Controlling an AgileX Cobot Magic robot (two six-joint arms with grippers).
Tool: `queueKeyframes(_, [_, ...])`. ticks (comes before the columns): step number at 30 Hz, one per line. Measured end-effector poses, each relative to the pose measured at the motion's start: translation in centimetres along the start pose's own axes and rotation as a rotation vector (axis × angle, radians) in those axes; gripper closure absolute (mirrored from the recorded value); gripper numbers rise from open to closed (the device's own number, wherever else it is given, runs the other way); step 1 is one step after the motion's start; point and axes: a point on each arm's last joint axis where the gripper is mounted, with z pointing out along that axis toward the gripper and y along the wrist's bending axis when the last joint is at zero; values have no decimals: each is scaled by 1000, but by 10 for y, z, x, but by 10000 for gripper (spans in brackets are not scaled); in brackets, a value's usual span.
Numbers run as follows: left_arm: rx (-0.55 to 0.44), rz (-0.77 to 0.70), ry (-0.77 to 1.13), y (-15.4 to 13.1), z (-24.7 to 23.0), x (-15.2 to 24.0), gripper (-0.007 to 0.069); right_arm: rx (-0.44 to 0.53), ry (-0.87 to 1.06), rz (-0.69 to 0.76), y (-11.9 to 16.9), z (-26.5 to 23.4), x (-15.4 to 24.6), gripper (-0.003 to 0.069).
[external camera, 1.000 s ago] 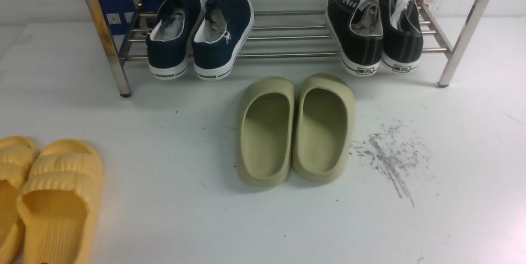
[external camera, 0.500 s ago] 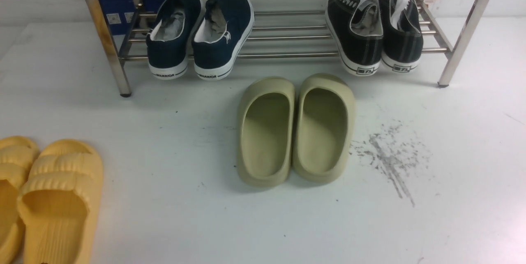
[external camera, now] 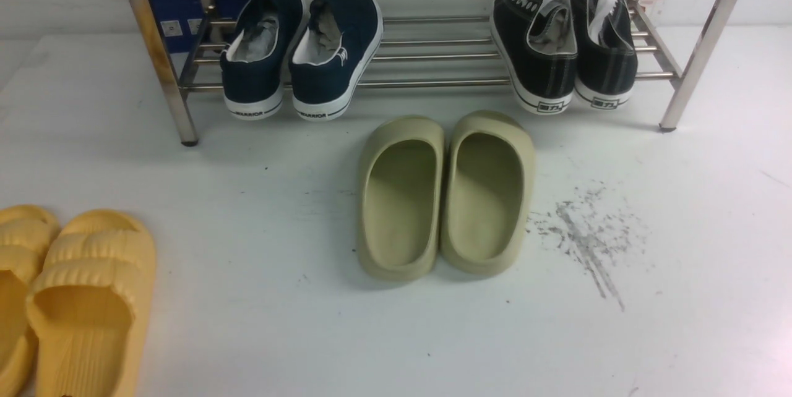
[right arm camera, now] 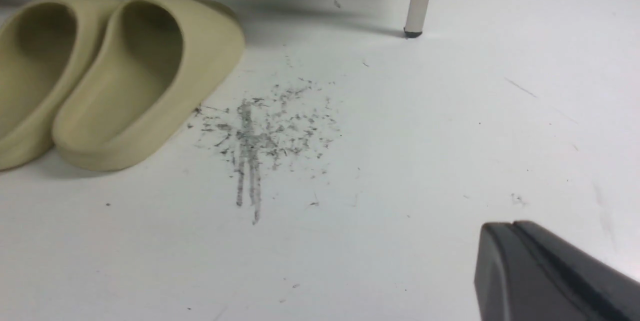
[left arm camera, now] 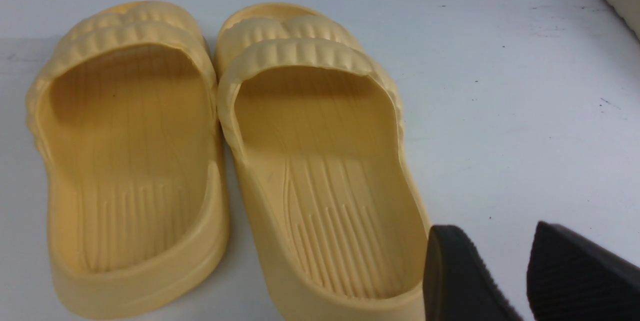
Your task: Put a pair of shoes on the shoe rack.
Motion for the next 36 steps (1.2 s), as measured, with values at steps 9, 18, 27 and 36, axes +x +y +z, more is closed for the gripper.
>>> queueKeyframes(9, [0, 0, 0, 0, 0, 0, 386, -2, 4, 73, -1, 18, 45, 636])
queueKeyframes(18, [0, 0, 0, 0, 0, 0, 386, -12, 1, 98, -1, 18, 45, 628])
queueKeyframes(27, [0, 0, 0, 0, 0, 0, 386, -14, 1, 103, 0, 18, 45, 615])
queueKeyframes(36, [0, 0, 0, 0, 0, 0, 386, -14, 1, 103, 0, 18, 45, 601])
